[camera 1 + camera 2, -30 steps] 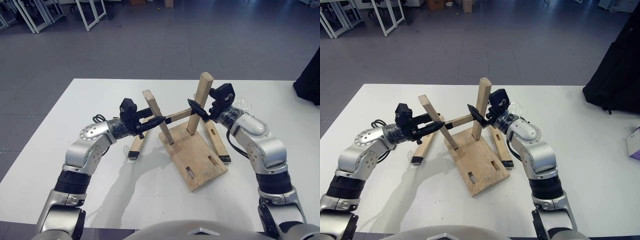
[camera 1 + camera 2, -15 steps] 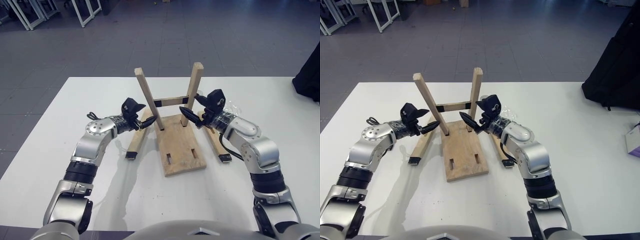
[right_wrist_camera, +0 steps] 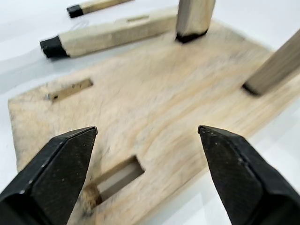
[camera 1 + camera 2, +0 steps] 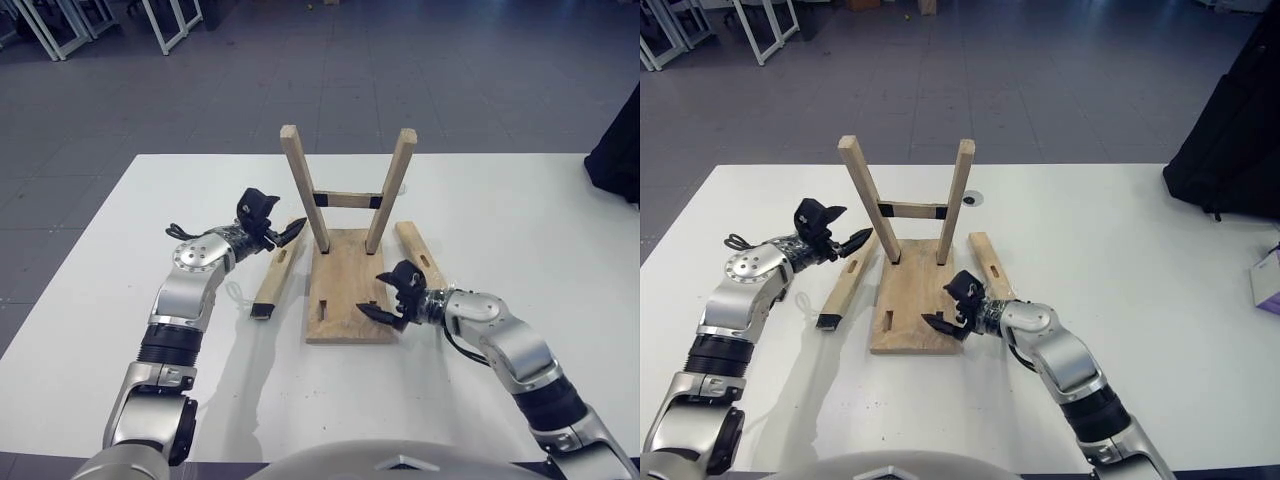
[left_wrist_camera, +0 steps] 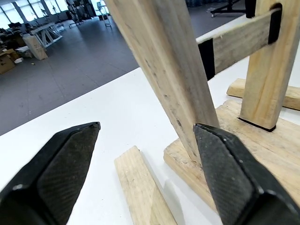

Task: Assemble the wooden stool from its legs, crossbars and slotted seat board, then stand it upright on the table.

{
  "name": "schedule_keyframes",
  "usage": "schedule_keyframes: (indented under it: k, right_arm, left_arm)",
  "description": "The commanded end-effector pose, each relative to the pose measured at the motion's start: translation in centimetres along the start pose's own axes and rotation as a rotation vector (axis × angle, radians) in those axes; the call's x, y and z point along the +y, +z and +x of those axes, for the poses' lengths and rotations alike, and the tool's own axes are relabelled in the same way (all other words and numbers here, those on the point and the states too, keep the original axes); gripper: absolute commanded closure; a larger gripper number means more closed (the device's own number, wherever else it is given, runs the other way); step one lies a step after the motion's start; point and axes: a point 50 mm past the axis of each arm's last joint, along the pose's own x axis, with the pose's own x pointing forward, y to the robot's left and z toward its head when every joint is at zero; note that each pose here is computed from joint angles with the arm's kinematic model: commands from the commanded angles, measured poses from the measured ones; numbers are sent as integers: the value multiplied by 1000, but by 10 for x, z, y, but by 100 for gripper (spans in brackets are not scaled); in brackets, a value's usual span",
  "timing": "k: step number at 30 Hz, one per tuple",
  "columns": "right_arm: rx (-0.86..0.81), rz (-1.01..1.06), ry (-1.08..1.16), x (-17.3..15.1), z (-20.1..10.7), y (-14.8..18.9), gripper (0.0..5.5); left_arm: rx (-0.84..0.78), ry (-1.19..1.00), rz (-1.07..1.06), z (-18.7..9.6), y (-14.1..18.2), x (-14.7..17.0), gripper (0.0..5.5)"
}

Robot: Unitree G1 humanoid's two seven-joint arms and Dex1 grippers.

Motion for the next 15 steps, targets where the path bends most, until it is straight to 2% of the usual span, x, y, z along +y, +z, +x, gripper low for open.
schedule_keyframes:
  k: [1, 4, 7, 9, 11, 15]
  right_arm:
    - [-318, -143, -1, -7, -16, 79, 155]
    - [-380, -240, -12, -6, -25, 98, 155]
    - [-475, -283, -56, -5, -31, 115, 155]
    - [-480, -298, -6, -1, -34, 113, 155]
    - [-399, -321, 88, 4, -34, 95, 155]
    - [-161, -298, 142, 1, -19, 42, 155]
  left_arm:
    - [-91, 57, -34, -11, 15, 3, 183]
    - [-253, 15, -110, -23, 44, -2, 183]
    - [-518, -83, -192, -47, 90, -13, 183]
    - [-635, -170, -231, -51, 117, -26, 183]
    - [-654, -246, -315, -36, 133, -41, 183]
    - [-511, -208, -620, 23, 126, -55, 183]
